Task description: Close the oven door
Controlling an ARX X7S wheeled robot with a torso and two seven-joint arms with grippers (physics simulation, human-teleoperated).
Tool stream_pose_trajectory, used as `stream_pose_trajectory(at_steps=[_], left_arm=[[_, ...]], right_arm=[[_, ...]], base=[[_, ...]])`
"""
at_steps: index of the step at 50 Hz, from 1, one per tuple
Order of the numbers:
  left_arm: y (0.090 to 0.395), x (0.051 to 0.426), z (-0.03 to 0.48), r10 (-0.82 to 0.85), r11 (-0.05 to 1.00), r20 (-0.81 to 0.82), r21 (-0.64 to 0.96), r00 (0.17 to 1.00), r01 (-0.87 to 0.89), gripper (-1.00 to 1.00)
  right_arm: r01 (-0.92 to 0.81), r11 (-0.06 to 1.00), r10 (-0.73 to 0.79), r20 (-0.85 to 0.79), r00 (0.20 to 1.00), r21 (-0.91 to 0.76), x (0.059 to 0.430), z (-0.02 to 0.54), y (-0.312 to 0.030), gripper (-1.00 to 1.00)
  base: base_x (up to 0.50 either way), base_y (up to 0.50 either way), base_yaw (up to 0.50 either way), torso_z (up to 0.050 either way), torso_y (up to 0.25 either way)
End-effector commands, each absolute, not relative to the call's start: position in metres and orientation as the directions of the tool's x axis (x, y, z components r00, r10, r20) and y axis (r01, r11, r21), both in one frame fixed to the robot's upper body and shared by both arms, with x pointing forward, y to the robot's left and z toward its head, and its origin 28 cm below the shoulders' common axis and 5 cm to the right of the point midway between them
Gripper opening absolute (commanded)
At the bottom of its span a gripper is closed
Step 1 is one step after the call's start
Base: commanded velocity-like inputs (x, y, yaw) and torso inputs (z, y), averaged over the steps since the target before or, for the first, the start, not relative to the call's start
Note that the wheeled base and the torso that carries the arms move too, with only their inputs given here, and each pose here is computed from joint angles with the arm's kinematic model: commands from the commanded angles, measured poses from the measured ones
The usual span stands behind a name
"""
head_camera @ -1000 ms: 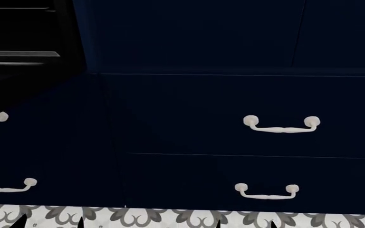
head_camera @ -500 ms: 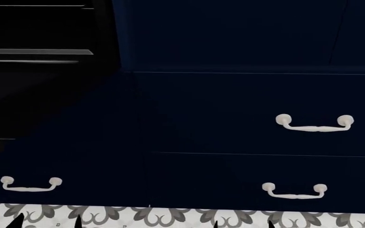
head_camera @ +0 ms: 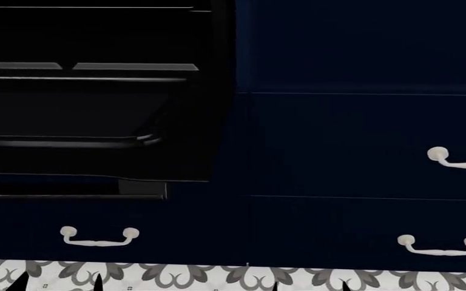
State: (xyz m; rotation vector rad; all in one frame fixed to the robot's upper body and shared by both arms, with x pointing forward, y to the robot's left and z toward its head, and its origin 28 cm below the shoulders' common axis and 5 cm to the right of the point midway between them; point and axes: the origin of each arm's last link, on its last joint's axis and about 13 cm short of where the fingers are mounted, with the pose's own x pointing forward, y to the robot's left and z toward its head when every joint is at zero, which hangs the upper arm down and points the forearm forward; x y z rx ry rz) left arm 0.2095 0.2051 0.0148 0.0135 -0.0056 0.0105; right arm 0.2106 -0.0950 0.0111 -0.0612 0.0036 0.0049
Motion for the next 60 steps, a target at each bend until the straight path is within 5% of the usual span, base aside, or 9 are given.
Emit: stream_pose_trajectory(at_steps=[1, 60], left_arm=[[0.2051, 0.2093, 0.0149, 0.02, 1.0, 0.012, 0.018, 1.0, -0.02, 1.0], [0.2046, 0.2108, 0.0132, 0.018, 0.999, -0.014, 0.039, 1.0, -0.018, 1.0]], right_arm=[[-0.006, 0.998, 0.006, -0.004, 1.0, -0.061, 0.2103, 0.0113, -0.0949, 1.0], [-0.003, 0.999, 0.004, 0.002, 1.0, -0.05, 0.2106, 0.0118, -0.0954, 1.0]], base=[[0.0, 0.5, 0.0, 0.0, 0.0], [0.0, 0.45, 0.0, -0.003, 0.0]])
